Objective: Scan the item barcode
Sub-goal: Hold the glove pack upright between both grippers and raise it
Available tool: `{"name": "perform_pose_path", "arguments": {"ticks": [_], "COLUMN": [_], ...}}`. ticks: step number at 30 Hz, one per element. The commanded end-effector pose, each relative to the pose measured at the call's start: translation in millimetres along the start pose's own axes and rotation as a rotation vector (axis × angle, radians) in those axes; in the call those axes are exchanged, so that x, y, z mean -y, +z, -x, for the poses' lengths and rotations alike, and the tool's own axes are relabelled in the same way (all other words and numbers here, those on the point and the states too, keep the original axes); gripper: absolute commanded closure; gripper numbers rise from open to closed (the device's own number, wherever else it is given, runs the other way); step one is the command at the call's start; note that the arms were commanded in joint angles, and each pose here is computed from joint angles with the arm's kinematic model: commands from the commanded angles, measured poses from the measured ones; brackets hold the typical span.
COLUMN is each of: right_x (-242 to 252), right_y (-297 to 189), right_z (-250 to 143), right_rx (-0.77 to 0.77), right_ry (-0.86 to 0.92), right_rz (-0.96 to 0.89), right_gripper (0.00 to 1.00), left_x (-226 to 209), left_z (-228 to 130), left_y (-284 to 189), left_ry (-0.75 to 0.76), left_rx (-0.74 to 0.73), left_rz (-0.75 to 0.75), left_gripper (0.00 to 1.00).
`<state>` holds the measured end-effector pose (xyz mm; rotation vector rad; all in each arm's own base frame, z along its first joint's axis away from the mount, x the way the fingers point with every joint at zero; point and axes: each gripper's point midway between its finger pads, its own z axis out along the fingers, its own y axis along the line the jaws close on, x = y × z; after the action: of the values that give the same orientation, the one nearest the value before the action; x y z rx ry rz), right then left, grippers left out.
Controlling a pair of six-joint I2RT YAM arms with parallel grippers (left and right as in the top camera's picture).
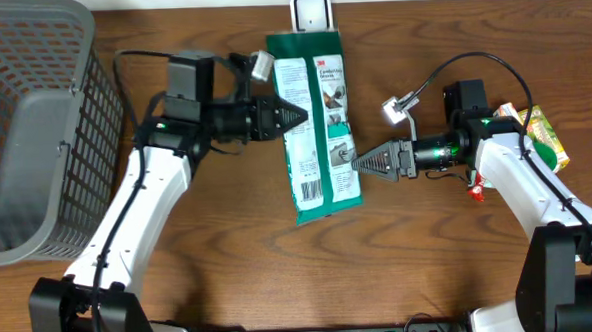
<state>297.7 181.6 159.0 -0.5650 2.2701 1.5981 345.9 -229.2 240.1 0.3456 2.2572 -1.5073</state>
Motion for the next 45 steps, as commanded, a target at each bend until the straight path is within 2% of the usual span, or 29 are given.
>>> {"name": "perform_pose_path", "arguments": {"ticks": [1,6,10,14,24,33,42,45], "right_x": [-17.0,-36.2,-55.6,-61.1,-73.7,-78.2,-83.1,-83.4], "right_y": [-3.7,-7.0,-10.8,-2.6,15.8,23.2,29.6,29.8], "right_z": [6.2,13.5,16.8,12.6,4.4,8.1,13.8,13.7], "right_rx": [0.04,0.085,0.117,0.092,0.039,0.017,-0.003,-0.004], "right_ry": [-0.142,-0.188,-0.202,-0.207,-0.25,-0.255,-0.248,-0.251], "right_rz": [0.095,0.208,0.319,0.336,0.375,0.391,0.404,0.405], "right_gripper": [0.36,0.37,0.42,0.51,0.51,0.56,0.71,0.86], "left_x": [24.8,39.6,40.5,40.7,38.5,38.0,37.7,32.6], "left_z": [-8.6,-15.6,-16.0,-15.2,-14.1,-13.8,-13.7,-11.3], "left_y": [-6.5,-10.1,-10.4,-10.3,-9.7,-9.5,-9.5,-8.1], "left_ry": [-0.083,-0.085,-0.089,-0.083,-0.082,-0.078,-0.071,-0.072], "left_rx": [-0.063,-0.109,-0.112,-0.109,-0.102,-0.1,-0.098,-0.083], "left_rz": [-0.158,-0.245,-0.25,-0.25,-0.237,-0.234,-0.233,-0.203], "left_gripper": [0.93,0.92,0.93,0.92,0.93,0.92,0.93,0.93]}}
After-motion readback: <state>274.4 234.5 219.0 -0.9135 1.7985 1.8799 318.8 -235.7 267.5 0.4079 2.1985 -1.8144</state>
